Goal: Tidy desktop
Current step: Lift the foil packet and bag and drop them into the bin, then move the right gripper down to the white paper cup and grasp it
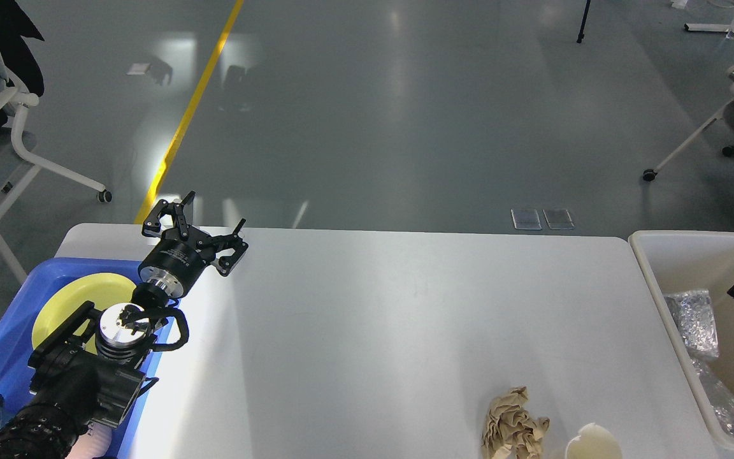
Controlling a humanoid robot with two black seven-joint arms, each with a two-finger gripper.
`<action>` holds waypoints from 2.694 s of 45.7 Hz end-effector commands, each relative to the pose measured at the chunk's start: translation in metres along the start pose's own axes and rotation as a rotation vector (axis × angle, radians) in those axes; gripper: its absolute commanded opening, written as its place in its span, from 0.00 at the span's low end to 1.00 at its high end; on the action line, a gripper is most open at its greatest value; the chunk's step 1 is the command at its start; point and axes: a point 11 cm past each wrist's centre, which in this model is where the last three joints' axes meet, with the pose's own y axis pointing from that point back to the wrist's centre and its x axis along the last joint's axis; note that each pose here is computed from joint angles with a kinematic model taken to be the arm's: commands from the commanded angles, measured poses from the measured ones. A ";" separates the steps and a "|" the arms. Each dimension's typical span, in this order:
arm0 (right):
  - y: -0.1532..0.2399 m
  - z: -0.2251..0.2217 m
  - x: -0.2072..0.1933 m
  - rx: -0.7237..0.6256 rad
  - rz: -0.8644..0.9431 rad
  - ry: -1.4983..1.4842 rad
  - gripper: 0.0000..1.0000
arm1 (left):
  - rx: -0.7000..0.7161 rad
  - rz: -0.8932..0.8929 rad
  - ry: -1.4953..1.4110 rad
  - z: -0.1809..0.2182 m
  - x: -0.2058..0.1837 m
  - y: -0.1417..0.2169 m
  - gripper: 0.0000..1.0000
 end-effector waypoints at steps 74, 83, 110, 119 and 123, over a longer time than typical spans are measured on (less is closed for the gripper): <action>0.210 -0.124 -0.017 0.387 -0.882 0.336 1.00 | -0.003 0.001 0.001 0.001 0.000 0.000 0.97; 0.211 -0.075 -0.051 0.359 -1.008 0.270 1.00 | -0.001 0.000 -0.001 0.000 0.000 0.000 0.97; 0.194 -0.036 -0.143 0.383 -1.188 0.046 1.00 | 0.000 0.000 0.000 0.000 0.000 0.000 0.97; 0.183 -0.022 -0.151 0.356 -1.181 0.042 1.00 | 0.000 0.000 0.000 0.000 0.000 0.000 0.97; 0.182 -0.016 -0.152 0.346 -1.181 0.033 1.00 | 0.000 0.000 0.000 0.000 0.000 0.000 0.97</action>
